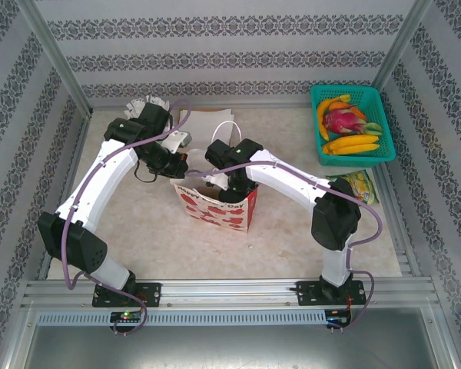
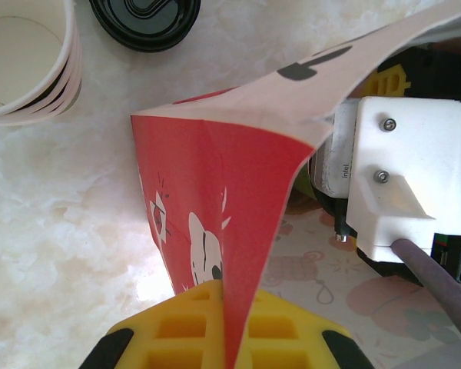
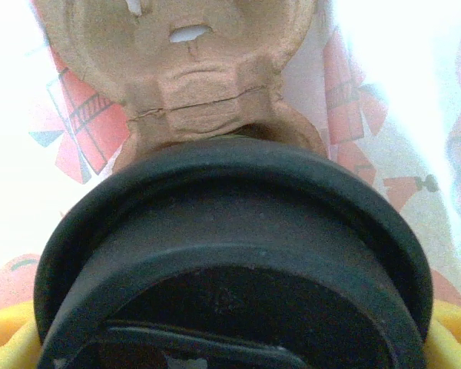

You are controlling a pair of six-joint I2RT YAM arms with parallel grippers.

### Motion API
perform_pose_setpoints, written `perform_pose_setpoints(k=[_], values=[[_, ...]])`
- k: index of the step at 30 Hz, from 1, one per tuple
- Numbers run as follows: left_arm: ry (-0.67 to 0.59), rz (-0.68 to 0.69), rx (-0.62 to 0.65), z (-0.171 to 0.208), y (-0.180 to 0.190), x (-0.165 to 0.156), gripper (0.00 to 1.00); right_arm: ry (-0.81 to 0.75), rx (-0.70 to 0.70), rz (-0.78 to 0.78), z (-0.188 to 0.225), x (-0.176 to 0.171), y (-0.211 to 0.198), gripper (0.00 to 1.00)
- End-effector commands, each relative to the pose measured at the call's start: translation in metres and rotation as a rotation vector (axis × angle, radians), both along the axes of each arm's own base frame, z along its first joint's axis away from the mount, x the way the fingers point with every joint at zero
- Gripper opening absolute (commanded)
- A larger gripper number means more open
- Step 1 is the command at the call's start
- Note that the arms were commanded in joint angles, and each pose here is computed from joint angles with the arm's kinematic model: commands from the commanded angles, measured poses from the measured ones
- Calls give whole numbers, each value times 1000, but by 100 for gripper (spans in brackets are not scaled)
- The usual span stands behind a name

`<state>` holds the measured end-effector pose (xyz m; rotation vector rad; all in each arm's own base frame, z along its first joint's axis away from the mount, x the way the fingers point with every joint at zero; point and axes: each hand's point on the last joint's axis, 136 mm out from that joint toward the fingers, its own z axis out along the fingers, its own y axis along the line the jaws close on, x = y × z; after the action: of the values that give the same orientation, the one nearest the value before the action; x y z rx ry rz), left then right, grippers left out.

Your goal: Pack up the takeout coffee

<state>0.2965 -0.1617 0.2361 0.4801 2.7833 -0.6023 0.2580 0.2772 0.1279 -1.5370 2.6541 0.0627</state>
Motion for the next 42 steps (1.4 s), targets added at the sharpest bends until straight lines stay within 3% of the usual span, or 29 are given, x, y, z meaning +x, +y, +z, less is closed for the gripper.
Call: perform_pose_setpoints(k=[1, 42], values=[[13, 19, 6, -5, 3, 4, 0, 14, -31, 3, 0, -2, -10, 67], [4, 22, 13, -4, 6, 5, 0, 59, -226, 13, -15, -4, -37, 66]])
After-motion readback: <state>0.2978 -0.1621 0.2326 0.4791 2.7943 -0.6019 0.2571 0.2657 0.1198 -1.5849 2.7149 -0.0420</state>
